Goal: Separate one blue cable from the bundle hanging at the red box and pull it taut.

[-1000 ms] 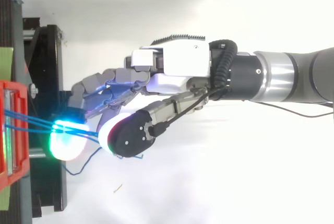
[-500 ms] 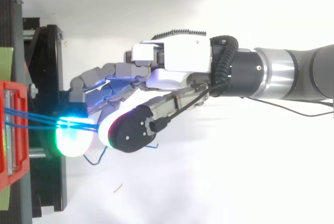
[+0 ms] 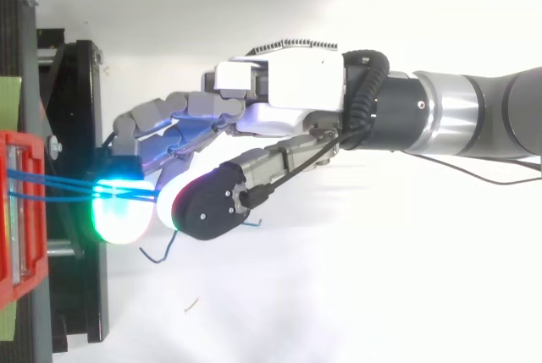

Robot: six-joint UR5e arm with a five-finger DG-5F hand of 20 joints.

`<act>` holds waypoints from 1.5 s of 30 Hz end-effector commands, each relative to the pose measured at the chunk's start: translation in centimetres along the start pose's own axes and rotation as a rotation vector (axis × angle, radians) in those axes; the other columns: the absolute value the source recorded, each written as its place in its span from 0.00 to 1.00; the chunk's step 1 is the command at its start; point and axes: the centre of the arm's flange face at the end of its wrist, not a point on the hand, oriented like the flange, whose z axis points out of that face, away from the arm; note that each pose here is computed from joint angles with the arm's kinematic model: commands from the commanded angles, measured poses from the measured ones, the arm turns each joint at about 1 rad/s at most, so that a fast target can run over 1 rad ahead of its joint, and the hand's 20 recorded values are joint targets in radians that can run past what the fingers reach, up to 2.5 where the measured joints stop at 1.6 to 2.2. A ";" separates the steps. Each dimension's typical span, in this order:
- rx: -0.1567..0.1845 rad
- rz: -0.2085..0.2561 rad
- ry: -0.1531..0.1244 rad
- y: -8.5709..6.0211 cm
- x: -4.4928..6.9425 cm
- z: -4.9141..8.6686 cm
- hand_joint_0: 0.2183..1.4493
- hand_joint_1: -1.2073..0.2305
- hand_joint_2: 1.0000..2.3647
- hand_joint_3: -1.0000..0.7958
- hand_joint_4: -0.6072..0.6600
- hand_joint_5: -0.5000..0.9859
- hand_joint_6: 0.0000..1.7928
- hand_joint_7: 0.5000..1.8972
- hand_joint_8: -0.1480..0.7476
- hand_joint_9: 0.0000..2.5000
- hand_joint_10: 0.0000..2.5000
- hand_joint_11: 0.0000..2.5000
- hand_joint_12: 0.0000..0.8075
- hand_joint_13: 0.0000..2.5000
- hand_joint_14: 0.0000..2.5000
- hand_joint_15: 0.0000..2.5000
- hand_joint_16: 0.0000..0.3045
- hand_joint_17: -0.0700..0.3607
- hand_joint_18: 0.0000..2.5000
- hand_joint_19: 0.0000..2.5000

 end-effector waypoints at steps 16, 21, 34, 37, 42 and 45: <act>0.014 0.034 -0.017 -3.0 -0.3 0.7 0.30 0.53 0.00 0.29 0.69 0.26 0.28 0.45 0.56 0.24 0.00 0.06 0.46 0.26 0.00 0.10 0.16 0.41 0.30 0.19; 0.048 0.056 -0.005 -3.3 0.1 0.8 0.30 0.53 0.00 0.29 0.70 0.26 0.28 0.45 0.56 0.24 0.00 0.06 0.46 0.26 0.00 0.10 0.16 0.41 0.30 0.19; 0.026 0.055 -0.002 -3.1 0.1 1.1 0.30 0.52 0.00 0.29 0.69 0.26 0.28 0.45 0.56 0.25 0.00 0.06 0.46 0.26 0.00 0.10 0.16 0.41 0.30 0.19; 0.023 0.055 -0.001 -3.1 0.1 1.1 0.30 0.51 0.00 0.29 0.69 0.26 0.28 0.45 0.57 0.25 0.00 0.06 0.46 0.26 0.00 0.10 0.16 0.41 0.30 0.19; 0.020 0.057 0.014 -2.8 -0.1 1.1 0.30 0.50 0.00 0.29 0.70 0.26 0.28 0.45 0.56 0.25 0.00 0.06 0.46 0.27 0.00 0.10 0.16 0.41 0.30 0.19; 0.019 0.062 0.021 -2.8 -0.3 1.1 0.30 0.48 0.00 0.30 0.69 0.26 0.28 0.45 0.56 0.25 0.00 0.06 0.46 0.27 0.00 0.10 0.16 0.41 0.30 0.19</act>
